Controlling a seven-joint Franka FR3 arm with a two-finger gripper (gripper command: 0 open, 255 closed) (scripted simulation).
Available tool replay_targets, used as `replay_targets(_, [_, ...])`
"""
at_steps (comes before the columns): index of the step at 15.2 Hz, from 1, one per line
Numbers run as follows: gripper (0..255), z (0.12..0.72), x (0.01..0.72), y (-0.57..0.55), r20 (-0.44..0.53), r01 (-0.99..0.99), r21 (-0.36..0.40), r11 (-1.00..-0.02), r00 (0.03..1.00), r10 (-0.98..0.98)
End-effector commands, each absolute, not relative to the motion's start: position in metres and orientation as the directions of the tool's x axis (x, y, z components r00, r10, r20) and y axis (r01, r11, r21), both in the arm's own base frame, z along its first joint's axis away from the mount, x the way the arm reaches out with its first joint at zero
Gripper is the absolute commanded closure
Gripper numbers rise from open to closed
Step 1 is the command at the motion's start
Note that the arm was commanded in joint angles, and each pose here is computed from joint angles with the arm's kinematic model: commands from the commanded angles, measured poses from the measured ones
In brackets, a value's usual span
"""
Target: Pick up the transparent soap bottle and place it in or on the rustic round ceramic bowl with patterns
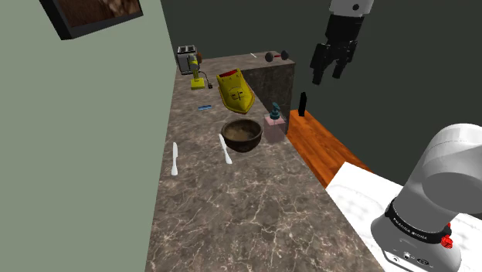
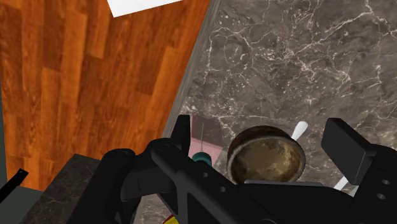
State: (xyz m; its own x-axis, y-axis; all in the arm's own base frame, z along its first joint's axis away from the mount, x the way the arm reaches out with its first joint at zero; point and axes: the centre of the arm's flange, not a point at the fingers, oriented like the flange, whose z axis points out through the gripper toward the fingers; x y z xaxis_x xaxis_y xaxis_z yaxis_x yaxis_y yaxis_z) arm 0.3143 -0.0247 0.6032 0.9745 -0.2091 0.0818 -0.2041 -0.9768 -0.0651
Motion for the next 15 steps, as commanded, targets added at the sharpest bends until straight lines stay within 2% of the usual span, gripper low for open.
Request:
replay_targets(1, [0,0.603,0.314,-0.025,0.082,-0.204,-0.065,-0.977,0.974,-0.209])
replay_targets(15, [0,0.502,0.457,-0.076,0.097,-0.181,-0.045,-0.983,0.978,-0.184])
